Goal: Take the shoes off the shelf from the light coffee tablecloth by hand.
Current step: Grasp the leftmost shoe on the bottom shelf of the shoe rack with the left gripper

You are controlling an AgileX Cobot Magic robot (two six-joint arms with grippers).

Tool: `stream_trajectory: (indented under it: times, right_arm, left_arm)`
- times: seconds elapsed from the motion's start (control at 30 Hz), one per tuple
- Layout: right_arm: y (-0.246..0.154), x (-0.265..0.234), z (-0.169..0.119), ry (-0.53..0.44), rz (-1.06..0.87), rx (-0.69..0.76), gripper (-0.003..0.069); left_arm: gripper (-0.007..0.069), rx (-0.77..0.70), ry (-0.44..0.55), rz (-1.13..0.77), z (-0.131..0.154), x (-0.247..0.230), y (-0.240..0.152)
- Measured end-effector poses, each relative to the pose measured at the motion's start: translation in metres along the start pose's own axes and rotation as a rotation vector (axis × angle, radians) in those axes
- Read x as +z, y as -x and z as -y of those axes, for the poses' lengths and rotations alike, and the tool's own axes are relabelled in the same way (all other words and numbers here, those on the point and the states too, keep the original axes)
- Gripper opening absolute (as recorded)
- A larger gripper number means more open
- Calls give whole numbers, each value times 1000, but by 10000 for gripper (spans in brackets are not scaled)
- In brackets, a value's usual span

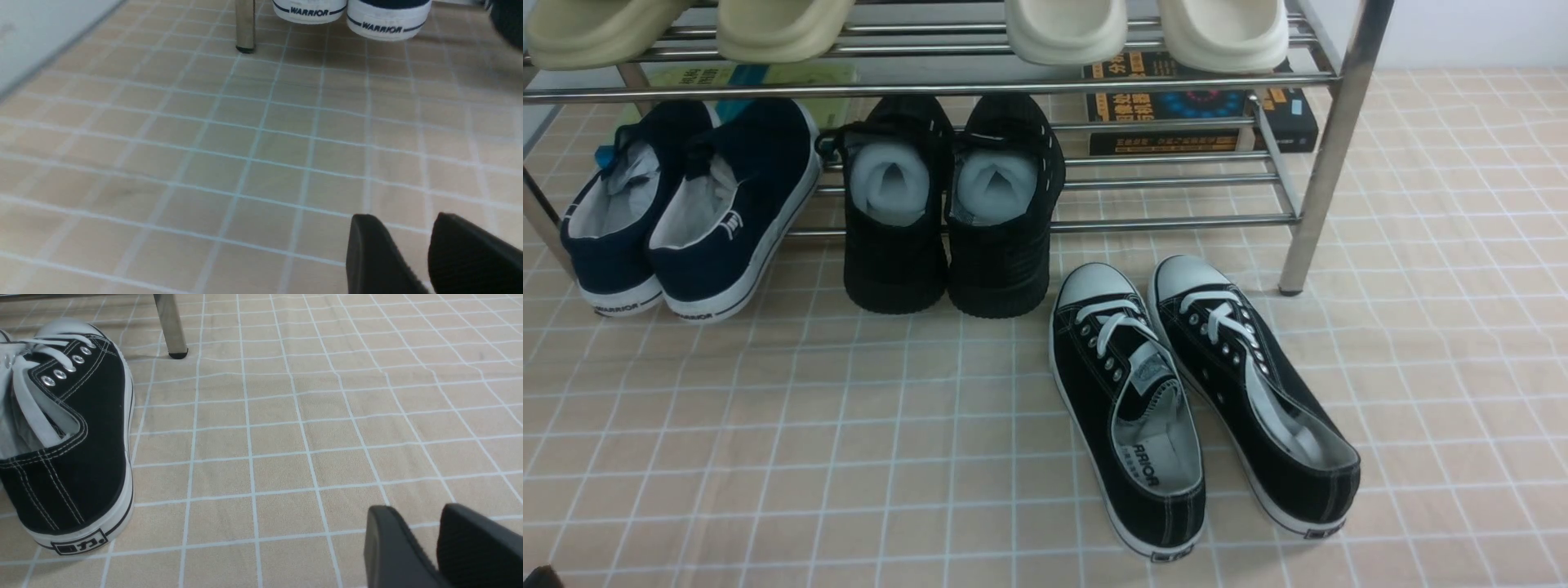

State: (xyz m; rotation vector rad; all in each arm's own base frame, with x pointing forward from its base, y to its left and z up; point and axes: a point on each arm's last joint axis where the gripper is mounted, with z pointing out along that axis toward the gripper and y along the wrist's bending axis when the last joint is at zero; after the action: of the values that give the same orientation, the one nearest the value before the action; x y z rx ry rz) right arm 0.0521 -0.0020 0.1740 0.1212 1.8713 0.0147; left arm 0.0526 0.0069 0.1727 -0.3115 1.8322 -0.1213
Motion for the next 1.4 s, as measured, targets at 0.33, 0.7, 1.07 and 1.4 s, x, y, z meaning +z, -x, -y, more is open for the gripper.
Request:
stream_trajectory:
  times: [0.33,0.7,1.07,1.4]
  right_arm:
    - [0,0,0,0,0,0,211]
    - [0,0,0,0,0,0,223]
    - [0,0,0,0,0,0,234]
    - [0,0,0,0,0,0,239]
  left_arm:
    - [240,-940,-126,-78,13,-1,-1]
    - [125,-769,-266,188,22,-19,52]
    - [1,-109,316,-430,33,6,160]
    - [14,126,588,-536,23,88,238]
